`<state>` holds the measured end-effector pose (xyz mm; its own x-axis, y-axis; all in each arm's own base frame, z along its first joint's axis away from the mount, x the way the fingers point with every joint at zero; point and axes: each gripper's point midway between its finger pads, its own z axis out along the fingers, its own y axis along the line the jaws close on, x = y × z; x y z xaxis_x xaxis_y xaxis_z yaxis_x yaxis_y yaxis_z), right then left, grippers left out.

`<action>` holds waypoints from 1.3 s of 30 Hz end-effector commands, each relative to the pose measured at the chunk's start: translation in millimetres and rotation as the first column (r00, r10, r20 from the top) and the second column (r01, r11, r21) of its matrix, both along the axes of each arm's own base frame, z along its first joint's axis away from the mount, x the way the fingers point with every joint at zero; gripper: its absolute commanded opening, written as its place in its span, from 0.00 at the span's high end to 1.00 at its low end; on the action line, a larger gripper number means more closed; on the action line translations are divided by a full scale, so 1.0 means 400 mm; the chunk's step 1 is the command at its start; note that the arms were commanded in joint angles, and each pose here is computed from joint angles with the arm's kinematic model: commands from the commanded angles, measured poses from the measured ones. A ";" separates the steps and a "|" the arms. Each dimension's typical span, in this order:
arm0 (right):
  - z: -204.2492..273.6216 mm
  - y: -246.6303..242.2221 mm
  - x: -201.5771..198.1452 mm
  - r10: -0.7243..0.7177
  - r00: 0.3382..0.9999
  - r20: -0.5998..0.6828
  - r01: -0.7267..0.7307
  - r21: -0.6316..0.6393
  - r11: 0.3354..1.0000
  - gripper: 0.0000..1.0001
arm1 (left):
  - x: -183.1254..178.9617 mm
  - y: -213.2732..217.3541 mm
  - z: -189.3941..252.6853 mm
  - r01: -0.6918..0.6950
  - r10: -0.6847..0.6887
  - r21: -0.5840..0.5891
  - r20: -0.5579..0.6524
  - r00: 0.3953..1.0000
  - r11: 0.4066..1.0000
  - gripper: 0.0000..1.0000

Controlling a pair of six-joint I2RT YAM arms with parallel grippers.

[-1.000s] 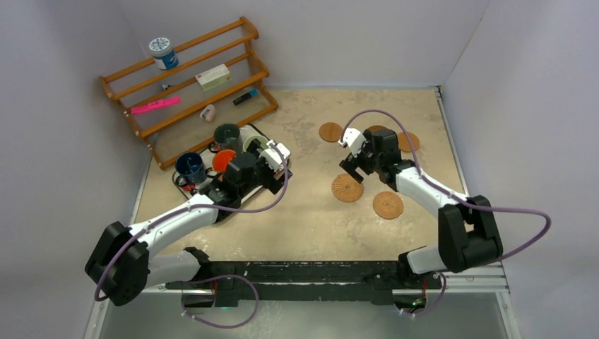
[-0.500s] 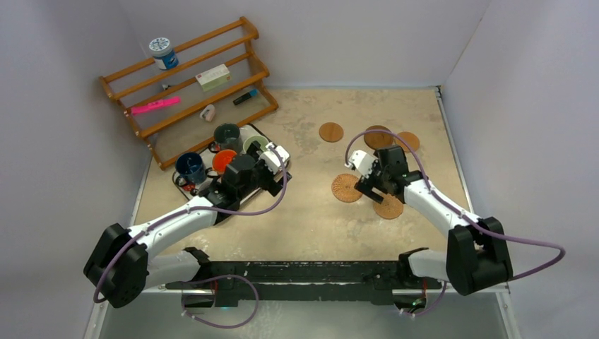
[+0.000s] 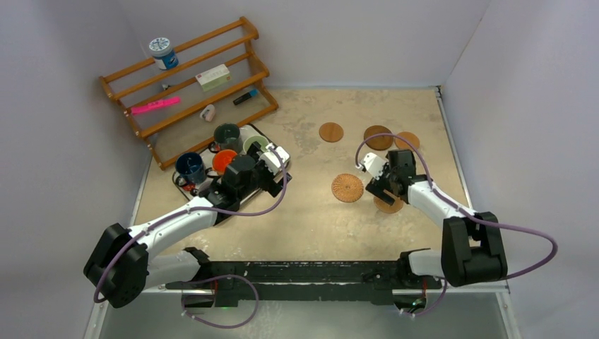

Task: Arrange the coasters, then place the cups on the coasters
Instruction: Move the coaster to the center of the board.

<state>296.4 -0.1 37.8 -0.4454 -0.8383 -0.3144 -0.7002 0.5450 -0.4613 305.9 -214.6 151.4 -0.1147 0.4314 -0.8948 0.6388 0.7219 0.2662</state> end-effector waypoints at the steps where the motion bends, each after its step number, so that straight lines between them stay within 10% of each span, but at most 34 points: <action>1: -0.054 -0.018 -0.003 -0.009 0.999 -0.039 0.008 -0.026 1.000 0.01 | 0.011 -0.008 0.023 0.012 -0.012 -0.020 0.041 0.999 1.000 0.00; 17: 0.044 -0.074 0.078 -0.090 0.995 0.036 0.091 -0.026 0.996 0.01 | 0.011 -0.011 0.014 0.019 -0.018 -0.019 0.035 0.999 1.000 0.00; 27: 0.383 -0.047 0.352 -0.292 0.860 0.418 0.228 0.195 0.954 0.01 | 0.013 -0.008 0.020 0.013 -0.012 -0.016 0.045 0.999 1.000 0.00; 39: 0.358 0.026 0.629 -0.458 0.800 0.386 0.362 0.297 0.883 0.01 | 0.014 -0.004 0.020 0.013 -0.013 -0.005 0.057 0.998 1.000 0.00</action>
